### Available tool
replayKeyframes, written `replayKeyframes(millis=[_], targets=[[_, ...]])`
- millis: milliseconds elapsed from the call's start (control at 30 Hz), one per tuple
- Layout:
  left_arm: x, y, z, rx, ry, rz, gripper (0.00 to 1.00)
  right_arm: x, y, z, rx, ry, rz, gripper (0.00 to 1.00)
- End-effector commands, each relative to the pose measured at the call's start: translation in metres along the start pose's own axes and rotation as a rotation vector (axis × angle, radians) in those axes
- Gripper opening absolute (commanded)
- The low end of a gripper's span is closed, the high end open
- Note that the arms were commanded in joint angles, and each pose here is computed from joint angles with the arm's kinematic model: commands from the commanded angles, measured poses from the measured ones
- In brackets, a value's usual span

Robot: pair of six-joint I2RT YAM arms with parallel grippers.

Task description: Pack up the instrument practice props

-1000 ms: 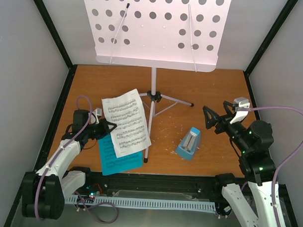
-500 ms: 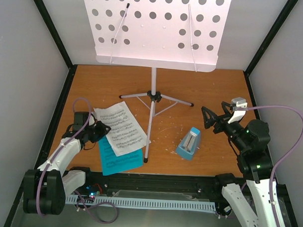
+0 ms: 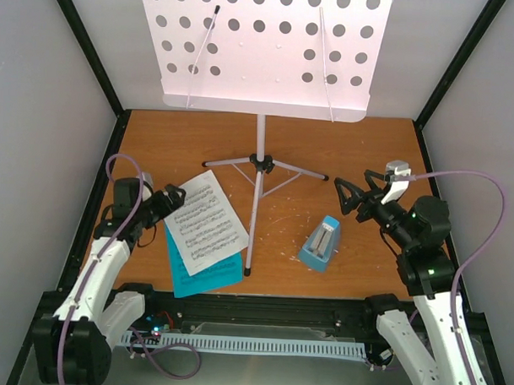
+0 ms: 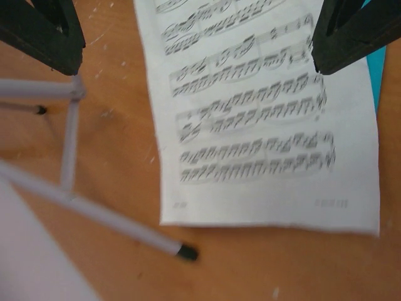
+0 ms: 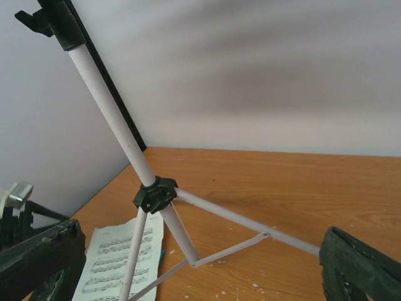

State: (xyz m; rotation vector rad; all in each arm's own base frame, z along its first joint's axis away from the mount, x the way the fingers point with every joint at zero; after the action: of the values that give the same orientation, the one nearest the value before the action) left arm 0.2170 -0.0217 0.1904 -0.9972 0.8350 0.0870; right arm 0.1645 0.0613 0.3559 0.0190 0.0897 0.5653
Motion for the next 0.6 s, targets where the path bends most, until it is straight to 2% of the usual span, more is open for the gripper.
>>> replayKeyframes(millis=[0,100,300,567], targets=[[-0.032,-0.033,0.022,0.110,-0.163,-0.064,0.99,0.009,0.002,0.001,0.076,-0.028,0.066,1.00],[-0.038,-0.048,0.020,0.199,-0.145,-0.194,0.98,0.017,0.000,-0.003,0.135,-0.027,0.086,1.00],[-0.034,-0.074,0.001,0.312,0.001,-0.480,0.90,0.040,-0.003,-0.014,0.284,0.006,0.164,1.00],[-0.002,-0.121,-0.048,0.444,0.210,-0.657,0.81,0.084,-0.007,-0.037,0.481,0.106,0.259,0.96]])
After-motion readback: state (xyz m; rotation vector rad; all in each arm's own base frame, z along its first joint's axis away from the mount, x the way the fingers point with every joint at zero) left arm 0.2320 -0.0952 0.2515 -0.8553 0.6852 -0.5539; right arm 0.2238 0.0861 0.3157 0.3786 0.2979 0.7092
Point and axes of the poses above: each gripper's point midway between its finger pads, its own x axis out along the fingers, its own y axis along the line the jaws close on, z = x × y, the point moved 9 cm from there along -x, back along the fingers, and after that the axes turned 15 degrees about -x, right-handed, at the moved point
